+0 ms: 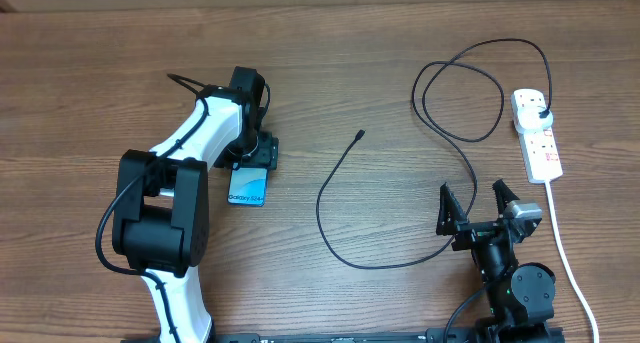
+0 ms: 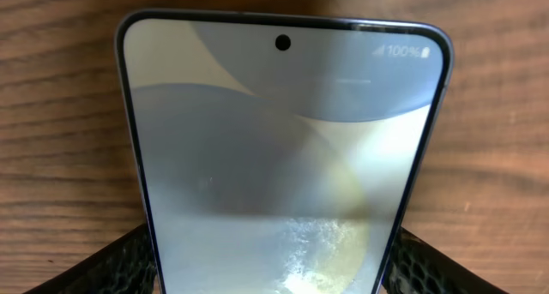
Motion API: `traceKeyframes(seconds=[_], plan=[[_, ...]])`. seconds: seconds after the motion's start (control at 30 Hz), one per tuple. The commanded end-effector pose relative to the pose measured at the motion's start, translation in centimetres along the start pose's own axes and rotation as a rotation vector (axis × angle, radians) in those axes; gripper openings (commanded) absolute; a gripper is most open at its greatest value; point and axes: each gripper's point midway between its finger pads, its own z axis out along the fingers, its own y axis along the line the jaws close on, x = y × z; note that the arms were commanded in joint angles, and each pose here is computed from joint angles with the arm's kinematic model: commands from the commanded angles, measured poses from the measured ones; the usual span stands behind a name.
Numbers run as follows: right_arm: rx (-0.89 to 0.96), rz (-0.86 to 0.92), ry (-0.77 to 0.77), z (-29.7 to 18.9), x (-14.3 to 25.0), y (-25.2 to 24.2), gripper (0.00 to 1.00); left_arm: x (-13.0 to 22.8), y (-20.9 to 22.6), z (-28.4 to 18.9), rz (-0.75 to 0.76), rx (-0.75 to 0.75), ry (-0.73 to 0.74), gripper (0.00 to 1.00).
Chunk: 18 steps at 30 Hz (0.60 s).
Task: Plug charger to phone and switch on socket
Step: 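Grasp the phone's bottom edge with the left gripper and lift it, then raise the phone upright with the left gripper toward the center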
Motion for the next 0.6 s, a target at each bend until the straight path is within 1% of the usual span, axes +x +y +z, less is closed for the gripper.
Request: traceKeyframes(seconds=[0.0, 0.13, 0.3, 0.43, 0.57], plan=[[-0.012, -0.005, -0.004, 0.01, 0.18, 0.19, 1.00, 2.25, -2.85, 3.88, -0.214, 0.141, 0.127, 0.77], [-0.012, -0.005, -0.004, 0.01, 0.18, 0.19, 1.00, 2.33, -3.28, 3.80, -0.339, 0.157, 0.144, 0.77], [-0.012, -0.005, -0.004, 0.01, 0.18, 0.19, 1.00, 2.66, -3.29, 3.76, -0.400, 0.152, 0.163, 0.76], [-0.012, -0.005, -0.003, 0.01, 0.18, 0.19, 1.00, 2.54, -3.04, 3.82, -0.276, 0.146, 0.145, 0.76], [-0.012, -0.005, -0.004, 0.01, 0.18, 0.19, 1.00, 2.54, -2.72, 3.88, -0.207, 0.132, 0.136, 0.76]])
